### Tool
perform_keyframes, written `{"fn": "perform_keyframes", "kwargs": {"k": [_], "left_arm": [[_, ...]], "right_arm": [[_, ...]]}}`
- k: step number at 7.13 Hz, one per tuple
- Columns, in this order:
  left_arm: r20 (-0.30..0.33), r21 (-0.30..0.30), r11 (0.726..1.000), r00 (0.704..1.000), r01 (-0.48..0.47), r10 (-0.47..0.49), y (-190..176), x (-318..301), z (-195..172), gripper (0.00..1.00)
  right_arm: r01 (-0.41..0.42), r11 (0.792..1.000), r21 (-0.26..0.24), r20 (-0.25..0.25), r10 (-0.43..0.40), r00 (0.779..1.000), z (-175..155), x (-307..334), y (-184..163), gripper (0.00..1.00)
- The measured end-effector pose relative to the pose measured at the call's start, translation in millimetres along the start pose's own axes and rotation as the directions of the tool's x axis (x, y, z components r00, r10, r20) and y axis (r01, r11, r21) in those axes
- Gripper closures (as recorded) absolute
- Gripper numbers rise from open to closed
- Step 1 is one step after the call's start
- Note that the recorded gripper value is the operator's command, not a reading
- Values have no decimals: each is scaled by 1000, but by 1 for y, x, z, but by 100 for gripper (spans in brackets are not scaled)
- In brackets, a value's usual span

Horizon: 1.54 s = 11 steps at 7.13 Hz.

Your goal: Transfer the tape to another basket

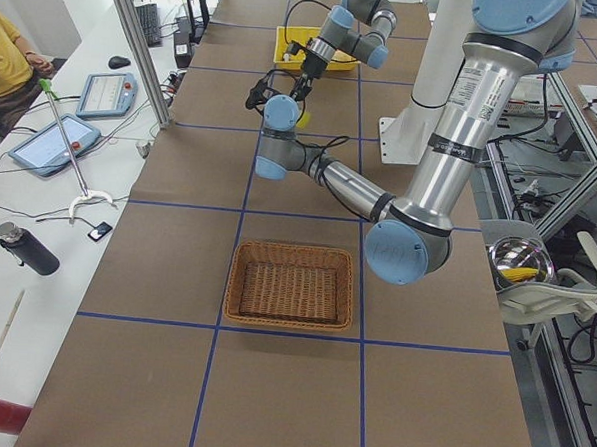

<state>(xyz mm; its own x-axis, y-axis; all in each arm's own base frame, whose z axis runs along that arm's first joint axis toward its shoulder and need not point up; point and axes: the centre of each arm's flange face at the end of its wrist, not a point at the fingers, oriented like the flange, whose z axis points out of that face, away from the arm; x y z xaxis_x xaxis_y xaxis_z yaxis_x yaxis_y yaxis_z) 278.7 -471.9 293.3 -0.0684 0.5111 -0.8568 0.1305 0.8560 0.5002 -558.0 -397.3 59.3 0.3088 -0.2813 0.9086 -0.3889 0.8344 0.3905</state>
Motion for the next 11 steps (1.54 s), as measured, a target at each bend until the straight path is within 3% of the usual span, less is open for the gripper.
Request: {"fn": "perform_keyframes", "kwargs": {"k": [2,3,4,5,6,7,9,11], "left_arm": [[-3,-5,1000,1000,1,-1,2,0,4,1],[-3,-5,1000,1000,1,-1,3,1,4,6],[-4,-6,1000,1000,1,-1,3,1,5,41],[-5,-8,1000,1000,2,-2,4,1,6,88],[-7,-11,1000,1000,3,-3,5,2,7,100],[-7,-14,1000,1000,8,-8,6,1,8,100],[-5,-19,1000,1000,25,-25,9,0,8,100],[-8,-15,999,999,42,-42,8,3,7,100]], "right_arm": [[-1,1000,3,5,1,1000,-1,-3,-1,100],[-1,1000,3,6,1,1000,-1,-4,-2,100],[-1,1000,4,6,1,1000,-1,-4,-2,100],[-1,1000,5,6,1,1000,-1,-4,-2,100],[-1,1000,7,7,1,1000,-2,-5,-2,22],[-6,1000,23,7,5,1000,-2,-5,-4,0],[-54,995,87,0,54,999,-4,-3,-9,0],[-68,993,101,-5,69,998,-5,2,-8,0]]}}
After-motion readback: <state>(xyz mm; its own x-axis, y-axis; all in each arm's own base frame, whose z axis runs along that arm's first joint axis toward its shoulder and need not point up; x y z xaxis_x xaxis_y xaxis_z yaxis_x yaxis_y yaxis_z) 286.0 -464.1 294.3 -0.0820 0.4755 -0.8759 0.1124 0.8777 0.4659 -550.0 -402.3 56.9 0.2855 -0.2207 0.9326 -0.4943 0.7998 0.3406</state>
